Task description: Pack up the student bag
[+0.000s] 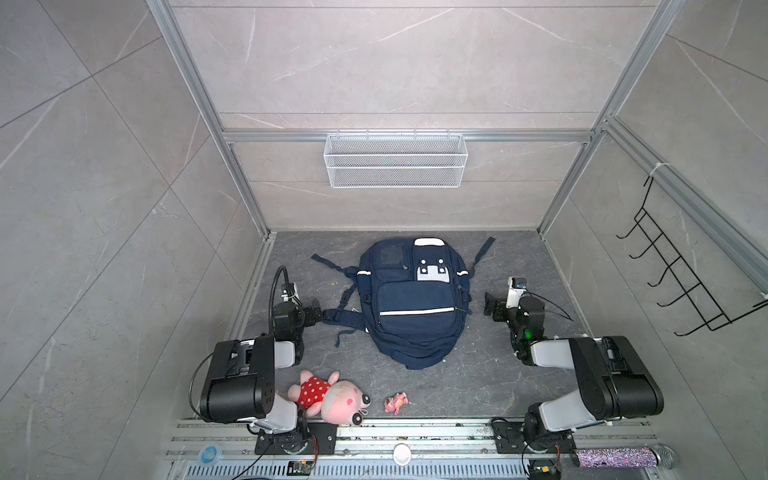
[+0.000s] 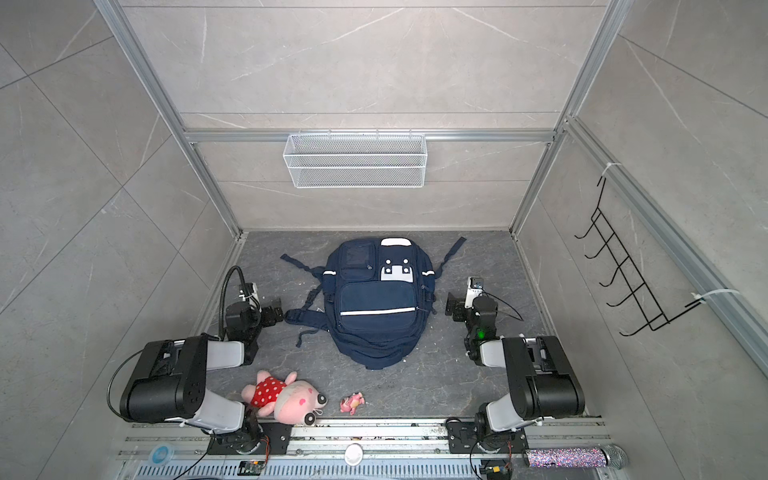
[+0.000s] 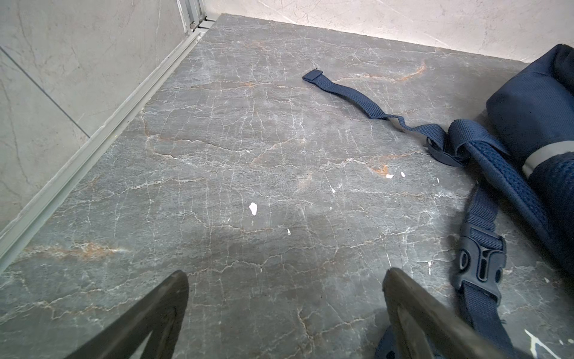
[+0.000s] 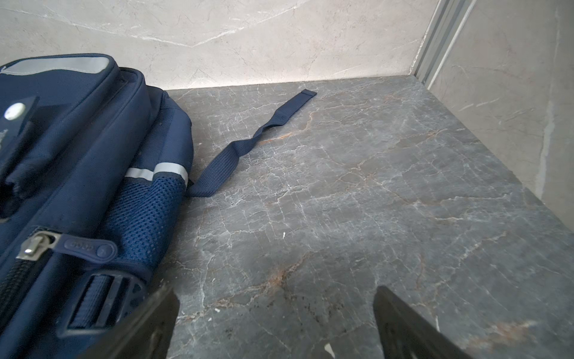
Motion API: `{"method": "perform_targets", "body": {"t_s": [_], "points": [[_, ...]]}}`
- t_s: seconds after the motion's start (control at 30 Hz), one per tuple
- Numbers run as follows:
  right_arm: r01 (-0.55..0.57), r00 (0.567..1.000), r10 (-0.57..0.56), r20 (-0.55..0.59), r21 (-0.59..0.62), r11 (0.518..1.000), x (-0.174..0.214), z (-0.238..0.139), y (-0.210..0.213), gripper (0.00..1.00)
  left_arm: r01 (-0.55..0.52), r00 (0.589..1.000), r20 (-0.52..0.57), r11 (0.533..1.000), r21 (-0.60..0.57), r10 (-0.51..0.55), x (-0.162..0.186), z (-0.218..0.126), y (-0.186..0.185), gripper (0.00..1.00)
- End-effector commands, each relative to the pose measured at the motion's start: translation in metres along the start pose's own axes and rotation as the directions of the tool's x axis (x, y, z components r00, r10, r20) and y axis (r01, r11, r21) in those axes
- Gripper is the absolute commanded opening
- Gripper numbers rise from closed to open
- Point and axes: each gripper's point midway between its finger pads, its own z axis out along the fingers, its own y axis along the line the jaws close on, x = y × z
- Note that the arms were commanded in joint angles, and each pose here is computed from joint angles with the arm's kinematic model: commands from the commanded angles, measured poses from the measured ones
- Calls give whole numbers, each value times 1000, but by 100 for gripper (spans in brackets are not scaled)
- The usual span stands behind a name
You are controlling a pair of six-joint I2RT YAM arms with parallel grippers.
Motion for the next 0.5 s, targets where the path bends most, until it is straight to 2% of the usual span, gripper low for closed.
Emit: {"method": "perform_targets", "body": {"t_s": [0.0, 0.13, 0.27, 0.3, 0.4, 0.47], "points": [[17, 999, -17, 28, -16, 1000, -9, 1, 4, 100, -32, 997, 77, 999, 0, 32, -22, -1, -2, 100], [26, 999, -24, 43, -33, 999, -8, -3, 7, 100, -32, 997, 77, 999, 2, 32, -22, -1, -2, 100], [13, 987, -9, 162, -28, 1000, -12, -25, 5, 100, -32, 996, 78, 999, 1, 32, -23, -1, -2, 100], [-4, 987, 7, 162, -17, 1000, -13, -23, 2, 99, -32, 997, 77, 999, 0, 32, -22, -1, -2, 100], [-19, 999, 19, 42, -1, 1000, -11, -1, -4, 100, -31, 996, 78, 1000, 0, 31, -23, -1, -2, 100], [2, 998, 1, 69, -47, 999, -9, -8, 4, 100, -32, 996, 78, 999, 2, 32, -23, -1, -2, 100]]}}
